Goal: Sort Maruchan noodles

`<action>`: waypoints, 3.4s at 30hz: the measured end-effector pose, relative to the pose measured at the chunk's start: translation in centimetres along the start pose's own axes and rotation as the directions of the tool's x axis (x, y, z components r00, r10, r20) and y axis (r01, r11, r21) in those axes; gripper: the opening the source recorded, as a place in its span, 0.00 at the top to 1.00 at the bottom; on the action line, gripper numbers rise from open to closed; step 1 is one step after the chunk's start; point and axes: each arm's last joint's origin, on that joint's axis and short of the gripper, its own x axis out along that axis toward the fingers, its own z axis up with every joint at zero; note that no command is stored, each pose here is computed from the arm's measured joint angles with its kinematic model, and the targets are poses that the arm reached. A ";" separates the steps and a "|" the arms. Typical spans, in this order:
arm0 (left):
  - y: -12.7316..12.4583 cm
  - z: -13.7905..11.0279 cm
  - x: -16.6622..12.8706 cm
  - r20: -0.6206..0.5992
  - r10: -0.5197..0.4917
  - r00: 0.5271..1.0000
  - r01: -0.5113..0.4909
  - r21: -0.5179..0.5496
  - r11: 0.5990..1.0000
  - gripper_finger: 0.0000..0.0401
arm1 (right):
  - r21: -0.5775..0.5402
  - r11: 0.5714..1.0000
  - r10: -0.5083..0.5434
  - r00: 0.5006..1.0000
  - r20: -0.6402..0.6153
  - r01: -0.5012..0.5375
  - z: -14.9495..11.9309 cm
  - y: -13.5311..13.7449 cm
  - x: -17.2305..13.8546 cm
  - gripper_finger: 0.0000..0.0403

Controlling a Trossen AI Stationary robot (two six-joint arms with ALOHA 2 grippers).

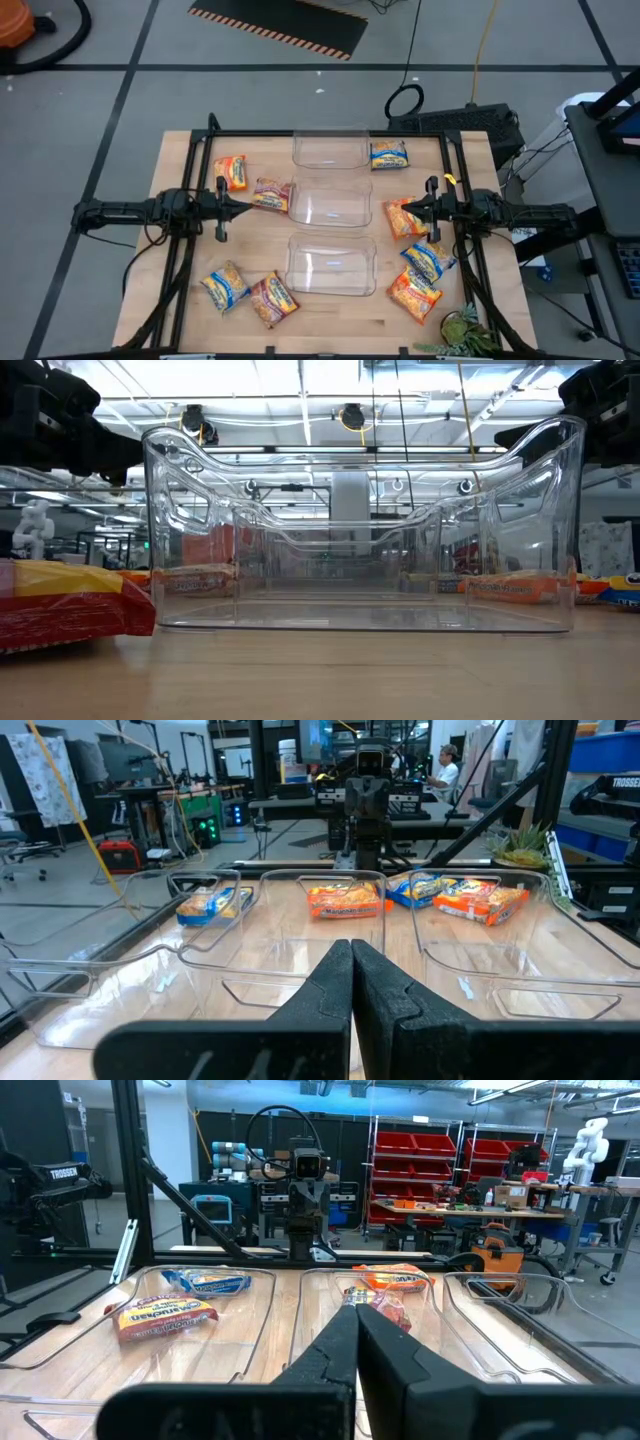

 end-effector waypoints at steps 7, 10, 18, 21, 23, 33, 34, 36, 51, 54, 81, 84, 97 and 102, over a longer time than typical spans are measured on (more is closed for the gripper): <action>0.0 0.0 0.0 0.001 0.003 1.000 -0.003 0.000 1.000 1.00 | 0.000 1.000 0.000 1.000 0.000 0.000 0.0 0.0 0.0 1.00; 0.0 0.1 0.0 0.010 0.007 1.000 -0.007 0.000 1.000 1.00 | 0.000 1.000 0.000 1.000 0.000 0.000 0.0 0.0 0.0 1.00; 0.0 0.1 0.0 0.012 0.009 1.000 -0.009 -0.001 1.000 1.00 | 0.000 1.000 -0.001 1.000 0.000 0.001 0.0 0.0 0.0 1.00; 0.0 0.1 0.0 0.012 0.010 1.000 -0.010 -0.001 1.000 1.00 | 0.000 1.000 0.000 1.000 0.000 0.000 0.0 0.0 0.0 1.00; 0.0 0.1 0.0 0.012 0.010 1.000 -0.010 -0.009 1.000 1.00 | 0.000 1.000 0.000 1.000 0.000 0.000 0.0 0.0 0.0 1.00; 0.1 2.6 -0.3 0.140 -0.012 0.990 0.038 -0.181 0.983 1.00 | 0.007 1.000 -0.001 1.000 0.000 0.001 0.0 0.0 0.0 1.00; 0.1 3.2 -0.4 0.142 -0.016 0.990 0.041 -0.172 0.984 1.00 | 0.022 1.000 0.000 1.000 0.000 0.000 0.0 0.0 0.0 1.00; 0.2 4.2 -0.5 0.111 -0.020 0.994 0.039 -0.166 0.985 1.00 | 0.090 0.996 0.000 1.000 0.000 0.000 0.0 0.0 0.0 1.00; 0.2 12.7 0.6 -0.171 -0.063 0.983 0.029 -0.197 0.980 1.00 | 0.560 0.826 0.009 0.993 -0.121 0.060 -1.1 0.1 0.4 1.00; 0.0 13.7 1.2 -0.240 -0.074 0.968 0.028 -0.191 0.981 1.00 | 0.582 0.809 0.011 0.987 -0.158 0.084 -1.4 0.1 0.6 1.00; -0.4 12.8 4.4 -0.580 -0.032 0.814 -0.040 -0.112 0.993 1.00 | 0.641 0.753 -0.040 0.982 -0.184 0.150 8.3 1.2 5.5 1.00; -0.4 12.8 4.4 -0.580 -0.028 0.814 -0.036 -0.098 0.995 1.00 | 0.541 0.818 -0.064 0.967 -0.248 0.193 10.9 1.3 6.4 1.00; -0.4 11.1 4.3 -0.644 -0.015 0.765 -0.079 -0.117 0.990 0.93 | 0.351 0.881 -0.111 0.859 -0.499 0.318 9.2 1.7 8.8 1.00; -0.2 8.1 4.3 -0.746 0.011 0.666 -0.175 -0.142 0.974 0.80 | 0.367 0.878 -0.110 0.876 -0.469 0.307 9.6 1.6 8.6 1.00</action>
